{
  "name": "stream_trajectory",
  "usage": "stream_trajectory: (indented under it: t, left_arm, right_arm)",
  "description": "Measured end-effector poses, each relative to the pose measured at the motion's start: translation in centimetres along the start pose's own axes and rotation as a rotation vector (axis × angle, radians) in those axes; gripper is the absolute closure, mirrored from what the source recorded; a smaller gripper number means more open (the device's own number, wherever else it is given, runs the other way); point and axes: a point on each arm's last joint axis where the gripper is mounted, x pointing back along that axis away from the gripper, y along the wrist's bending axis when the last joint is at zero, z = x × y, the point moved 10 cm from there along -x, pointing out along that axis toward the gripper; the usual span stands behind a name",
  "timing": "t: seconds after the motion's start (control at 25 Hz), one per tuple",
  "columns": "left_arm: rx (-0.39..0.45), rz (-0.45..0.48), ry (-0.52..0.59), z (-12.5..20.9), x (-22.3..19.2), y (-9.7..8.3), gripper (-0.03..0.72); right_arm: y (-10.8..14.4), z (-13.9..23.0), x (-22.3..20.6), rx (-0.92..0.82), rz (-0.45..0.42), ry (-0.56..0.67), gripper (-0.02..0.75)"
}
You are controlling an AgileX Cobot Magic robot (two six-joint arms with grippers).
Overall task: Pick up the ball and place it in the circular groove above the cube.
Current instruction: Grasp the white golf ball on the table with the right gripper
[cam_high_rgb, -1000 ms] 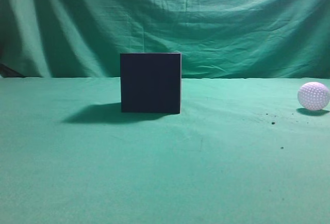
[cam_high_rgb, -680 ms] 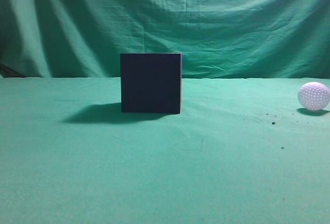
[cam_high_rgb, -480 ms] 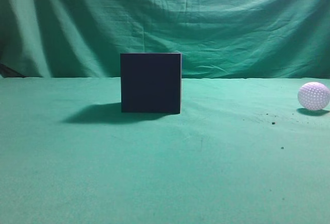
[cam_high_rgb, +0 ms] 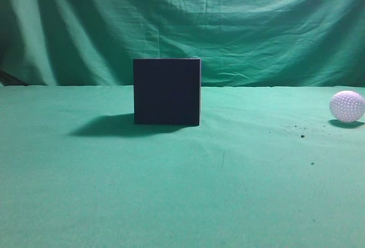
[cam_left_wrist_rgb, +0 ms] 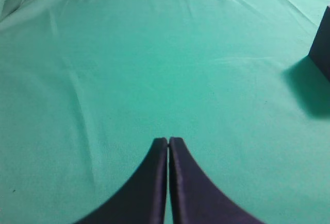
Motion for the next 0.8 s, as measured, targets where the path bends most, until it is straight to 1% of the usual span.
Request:
stream_trajectory:
  t: [0.08, 0.16, 0.28, 0.32, 0.4, 0.44, 0.56, 0.64, 0.8]
  left_arm:
    - [0.000, 0.000, 0.000, 0.0, 0.0, 0.0, 0.688]
    - [0.000, 0.000, 0.000, 0.0, 0.0, 0.0, 0.688]
    - [0.000, 0.000, 0.000, 0.0, 0.0, 0.0, 0.688]
    - [0.000, 0.000, 0.000, 0.0, 0.0, 0.0, 0.688]
    - [0.000, 0.000, 0.000, 0.0, 0.0, 0.0, 0.688]
    - [0.000, 0.000, 0.000, 0.0, 0.0, 0.0, 0.688]
    - [0.000, 0.000, 0.000, 0.0, 0.0, 0.0, 0.688]
    - [0.000, 0.000, 0.000, 0.0, 0.0, 0.0, 0.688]
    - [0.000, 0.000, 0.000, 0.0, 0.0, 0.0, 0.688]
  right_arm:
    - [-0.1, -2.6, 0.2, -0.050, 0.002, -0.137, 0.689]
    - [-0.3, -4.1, 0.4, -0.076, 0.006, -0.215, 0.689]
    - [0.3, -5.2, 0.8, -0.079, -0.013, -0.196, 0.689]
    - [0.6, -5.5, 0.8, -0.076, -0.018, -0.173, 0.689]
    - [1.1, -6.4, 0.7, -0.082, -0.029, -0.111, 0.689]
    - [1.4, -6.4, 0.4, -0.088, -0.034, -0.055, 0.689]
    - [2.1, -5.9, -0.8, -0.101, -0.044, 0.138, 0.689]
    - [2.5, -4.8, -1.6, -0.108, -0.049, 0.290, 0.689]
    - [3.3, -3.7, -2.8, -0.133, -0.059, 0.509, 0.689]
